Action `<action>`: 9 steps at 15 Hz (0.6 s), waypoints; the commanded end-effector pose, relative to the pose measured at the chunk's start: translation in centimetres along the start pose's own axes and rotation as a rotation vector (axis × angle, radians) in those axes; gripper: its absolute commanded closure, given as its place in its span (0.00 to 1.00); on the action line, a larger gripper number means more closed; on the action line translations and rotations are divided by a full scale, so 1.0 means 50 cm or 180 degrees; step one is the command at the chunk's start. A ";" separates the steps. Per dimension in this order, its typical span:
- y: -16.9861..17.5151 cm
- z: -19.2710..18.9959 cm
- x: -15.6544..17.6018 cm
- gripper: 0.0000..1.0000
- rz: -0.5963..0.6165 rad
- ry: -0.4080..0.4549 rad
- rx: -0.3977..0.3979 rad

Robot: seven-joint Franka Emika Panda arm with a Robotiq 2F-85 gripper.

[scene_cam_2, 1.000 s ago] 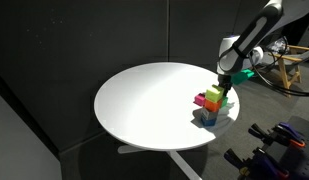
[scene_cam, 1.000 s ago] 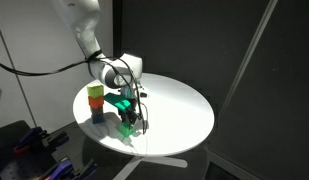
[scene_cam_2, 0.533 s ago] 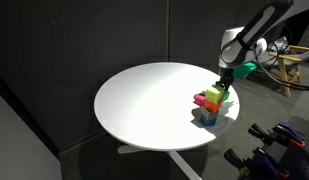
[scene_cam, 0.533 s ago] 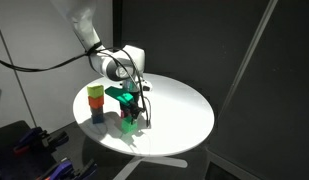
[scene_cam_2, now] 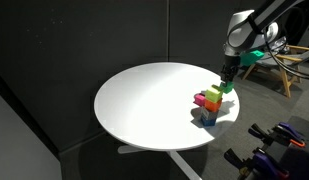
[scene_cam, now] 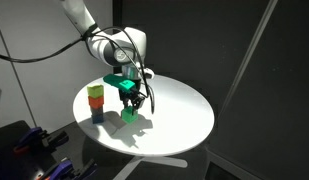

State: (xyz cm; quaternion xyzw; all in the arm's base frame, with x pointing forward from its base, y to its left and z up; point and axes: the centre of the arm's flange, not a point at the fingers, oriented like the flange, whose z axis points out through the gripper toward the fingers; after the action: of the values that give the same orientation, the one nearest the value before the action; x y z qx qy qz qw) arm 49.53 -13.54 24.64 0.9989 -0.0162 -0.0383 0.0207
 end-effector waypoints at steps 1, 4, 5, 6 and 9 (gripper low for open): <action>0.012 -0.063 -0.048 0.73 -0.0171 0.0052 -0.0004; 0.010 -0.098 -0.065 0.73 -0.0265 0.0108 0.0009; 0.008 -0.108 -0.070 0.73 -0.0289 0.0133 0.0012; 0.006 -0.116 -0.075 0.73 -0.0313 0.0156 0.0011; 0.000 -0.137 -0.087 0.73 -0.0371 0.0208 0.0017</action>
State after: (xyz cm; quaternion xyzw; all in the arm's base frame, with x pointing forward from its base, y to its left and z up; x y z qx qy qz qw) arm 47.24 -13.27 29.94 0.9995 0.0245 -0.0105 0.0158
